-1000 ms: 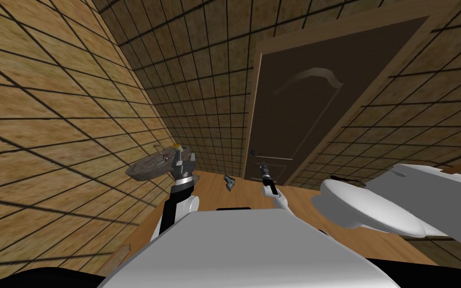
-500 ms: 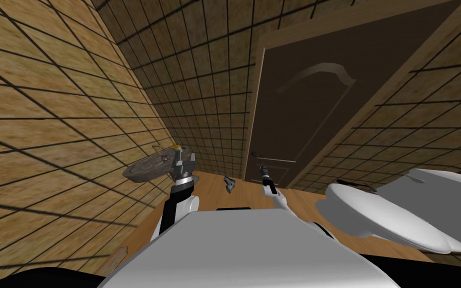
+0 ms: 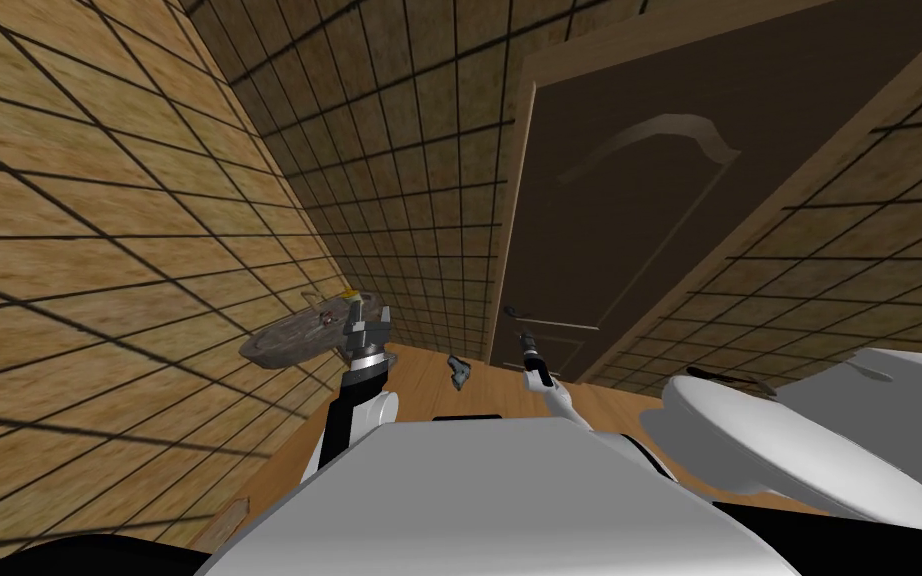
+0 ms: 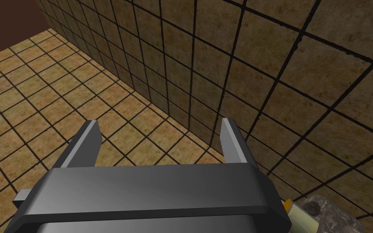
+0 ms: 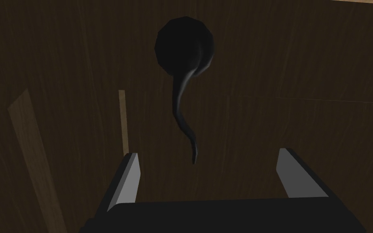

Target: Pull the door open

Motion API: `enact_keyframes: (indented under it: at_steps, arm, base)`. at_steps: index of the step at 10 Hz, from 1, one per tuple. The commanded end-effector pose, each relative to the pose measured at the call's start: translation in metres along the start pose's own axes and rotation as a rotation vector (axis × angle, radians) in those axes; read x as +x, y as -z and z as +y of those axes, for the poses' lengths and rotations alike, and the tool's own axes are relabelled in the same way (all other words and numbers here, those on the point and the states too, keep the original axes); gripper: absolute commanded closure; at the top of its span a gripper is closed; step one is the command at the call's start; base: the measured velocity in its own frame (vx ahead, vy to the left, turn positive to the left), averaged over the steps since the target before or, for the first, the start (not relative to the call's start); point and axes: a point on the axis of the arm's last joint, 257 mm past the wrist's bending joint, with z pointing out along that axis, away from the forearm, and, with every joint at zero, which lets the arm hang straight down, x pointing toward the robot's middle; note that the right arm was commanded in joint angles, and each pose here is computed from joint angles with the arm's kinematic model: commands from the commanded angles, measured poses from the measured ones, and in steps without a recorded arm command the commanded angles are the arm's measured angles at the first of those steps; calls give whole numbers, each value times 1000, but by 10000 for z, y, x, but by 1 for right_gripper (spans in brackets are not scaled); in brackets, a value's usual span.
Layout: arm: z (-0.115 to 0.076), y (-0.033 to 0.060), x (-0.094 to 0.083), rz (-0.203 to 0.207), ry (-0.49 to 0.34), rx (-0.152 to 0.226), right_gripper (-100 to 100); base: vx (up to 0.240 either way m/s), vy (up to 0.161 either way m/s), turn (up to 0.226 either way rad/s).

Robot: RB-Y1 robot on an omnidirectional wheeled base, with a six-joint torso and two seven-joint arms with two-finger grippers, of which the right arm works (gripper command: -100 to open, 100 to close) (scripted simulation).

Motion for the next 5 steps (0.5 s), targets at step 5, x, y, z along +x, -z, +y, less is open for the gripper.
enact_keyframes:
  at_steps: [5]
  arm:
    - [-77, 6, -381, -81, 8, 17, -100]
  base:
    - [29, -32, 182]
